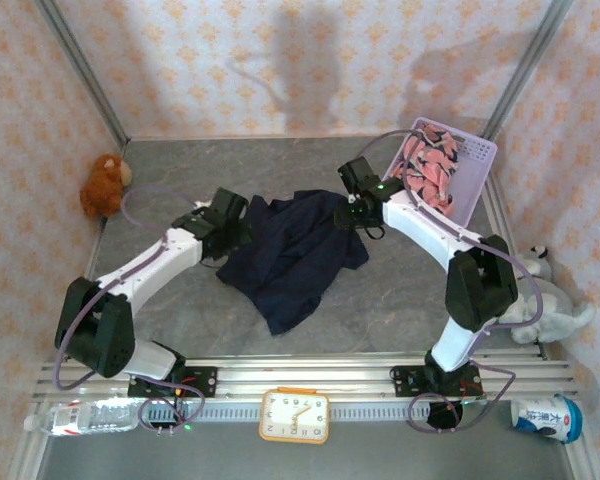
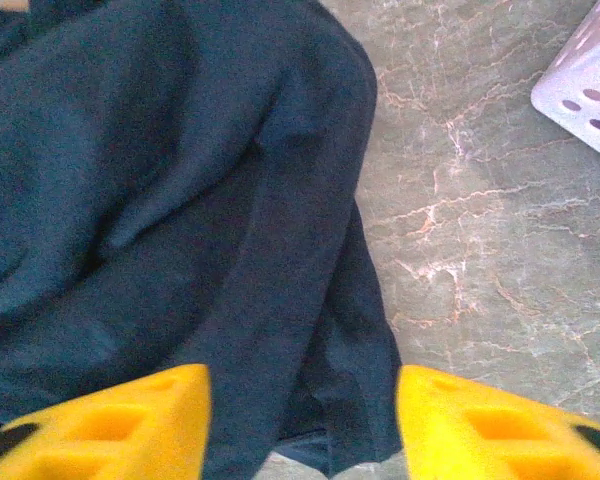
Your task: Fold and stack the mixed laundry pile
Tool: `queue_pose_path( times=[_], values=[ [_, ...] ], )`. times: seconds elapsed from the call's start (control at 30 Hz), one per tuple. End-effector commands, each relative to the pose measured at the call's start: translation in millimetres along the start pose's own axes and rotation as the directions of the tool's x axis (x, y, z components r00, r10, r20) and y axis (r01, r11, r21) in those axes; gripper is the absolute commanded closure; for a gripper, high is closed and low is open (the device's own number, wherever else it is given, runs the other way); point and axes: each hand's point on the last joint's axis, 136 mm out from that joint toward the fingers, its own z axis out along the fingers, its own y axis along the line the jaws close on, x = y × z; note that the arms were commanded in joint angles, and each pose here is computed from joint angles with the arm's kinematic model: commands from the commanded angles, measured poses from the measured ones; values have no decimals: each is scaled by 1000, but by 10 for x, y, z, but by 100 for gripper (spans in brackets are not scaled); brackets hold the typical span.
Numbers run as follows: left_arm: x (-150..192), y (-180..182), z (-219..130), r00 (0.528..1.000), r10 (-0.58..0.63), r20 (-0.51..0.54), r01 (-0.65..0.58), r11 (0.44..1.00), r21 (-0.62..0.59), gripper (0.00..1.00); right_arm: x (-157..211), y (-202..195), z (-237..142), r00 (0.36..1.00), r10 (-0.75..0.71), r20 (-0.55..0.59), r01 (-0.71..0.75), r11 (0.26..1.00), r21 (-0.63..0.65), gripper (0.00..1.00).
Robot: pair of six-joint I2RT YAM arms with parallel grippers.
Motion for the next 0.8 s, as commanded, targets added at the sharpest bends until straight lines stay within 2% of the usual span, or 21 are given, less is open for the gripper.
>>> queue_pose_path(
  times=[0.0, 0.17, 0.3, 0.37, 0.43, 0.47, 0.5, 0.57, 0.63, 0.77],
  values=[
    [213, -239, 39, 996, 85, -36, -83, 995, 63, 31, 242, -11, -43, 998, 41, -56, -42, 999, -22, 42],
    [536, -367, 240, 979, 176, -107, -169, 983, 69, 31, 680, 223, 18, 984, 93, -153, -124, 971, -205, 39],
    [591, -238, 405, 967, 219, -128, -224, 975, -18, 47, 874, 360, 173, 964, 161, -213, -219, 933, -287, 39],
    [581, -178, 462, 961, 241, -133, -250, 966, -59, 52, 872, 479, 224, 955, 189, -230, -261, 903, -342, 39],
    [584, -165, 508, 956, 257, -143, -270, 960, -79, 61, 846, 571, 276, 949, 209, -235, -287, 882, -375, 39],
    [573, -167, 517, 955, 259, -143, -273, 958, -86, 68, 843, 583, 315, 947, 215, -239, -294, 880, -373, 42],
    [562, -174, 514, 955, 260, -142, -274, 958, -89, 80, 837, 573, 357, 943, 226, -244, -305, 882, -361, 51],
    [503, -194, 456, 963, 243, -121, -255, 963, -92, 100, 840, 516, 409, 938, 247, -244, -318, 892, -320, 75],
    [423, -237, 346, 969, 227, -97, -235, 969, -79, 100, 836, 430, 401, 938, 258, -231, -317, 907, -276, 100],
    [158, -380, -24, 980, 198, -14, -198, 980, -16, 100, 742, 228, 201, 952, 260, -164, -291, 934, -207, 100]
  ],
)
